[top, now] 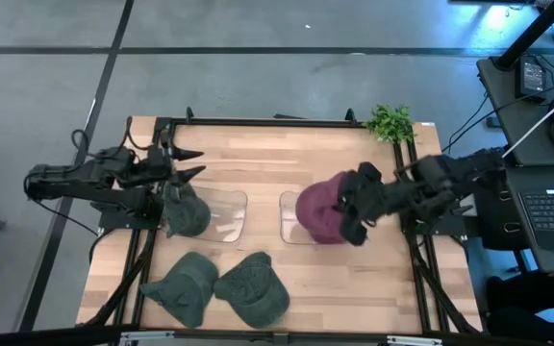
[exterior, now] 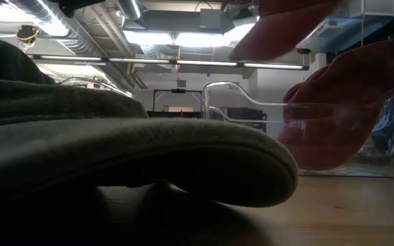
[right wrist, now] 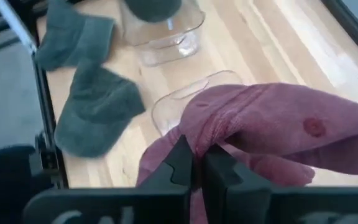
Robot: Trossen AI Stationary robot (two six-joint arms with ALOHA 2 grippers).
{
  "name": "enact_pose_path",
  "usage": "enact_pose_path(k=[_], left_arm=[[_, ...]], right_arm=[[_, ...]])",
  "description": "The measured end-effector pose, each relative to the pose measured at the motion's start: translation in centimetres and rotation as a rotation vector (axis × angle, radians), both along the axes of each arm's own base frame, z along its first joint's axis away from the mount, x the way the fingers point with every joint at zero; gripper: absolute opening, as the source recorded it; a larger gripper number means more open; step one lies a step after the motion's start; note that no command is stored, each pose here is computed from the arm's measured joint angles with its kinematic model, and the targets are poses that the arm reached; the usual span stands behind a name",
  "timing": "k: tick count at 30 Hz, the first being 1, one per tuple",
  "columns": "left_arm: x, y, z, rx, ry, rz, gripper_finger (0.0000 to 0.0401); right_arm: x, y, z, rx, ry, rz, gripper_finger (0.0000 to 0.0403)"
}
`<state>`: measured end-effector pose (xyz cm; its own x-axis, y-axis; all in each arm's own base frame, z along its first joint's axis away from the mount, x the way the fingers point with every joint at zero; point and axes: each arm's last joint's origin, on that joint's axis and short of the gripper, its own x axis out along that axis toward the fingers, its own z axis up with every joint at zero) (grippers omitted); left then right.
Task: Pick & Place hat
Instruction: Put the red cap into the right transparent bin
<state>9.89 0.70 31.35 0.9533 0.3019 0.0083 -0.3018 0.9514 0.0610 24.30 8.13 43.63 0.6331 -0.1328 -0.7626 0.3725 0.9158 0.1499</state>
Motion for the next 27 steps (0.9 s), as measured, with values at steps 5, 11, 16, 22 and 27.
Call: enact_pose_path(k=[5,11,16,22,27], left_arm=[[-0.4,0.0,0.0,-0.025,-0.008,-0.001,0.0171],[-0.3,0.0,-1.0,-0.046,0.090,-0.009,0.0171],[-0.3,0.0,-1.3,-0.063,0.115,-0.008,0.0171],[-0.3,0.0,-1.3,-0.063,0.114,-0.008,0.0171],[-0.3,0.0,-1.5,-0.063,0.140,-0.007,0.0171]], right_arm=[[0.9,-1.4,-0.4,0.039,0.020,-0.077,0.0013],[2.0,-1.3,-1.3,0.038,0.059,-0.075,0.0013],[3.0,-1.0,-2.2,0.044,0.095,-0.078,0.0013],[3.9,-0.7,-3.5,0.033,0.180,-0.068,0.0013],[4.5,-0.5,-4.6,0.000,0.258,-0.073,0.0013]])
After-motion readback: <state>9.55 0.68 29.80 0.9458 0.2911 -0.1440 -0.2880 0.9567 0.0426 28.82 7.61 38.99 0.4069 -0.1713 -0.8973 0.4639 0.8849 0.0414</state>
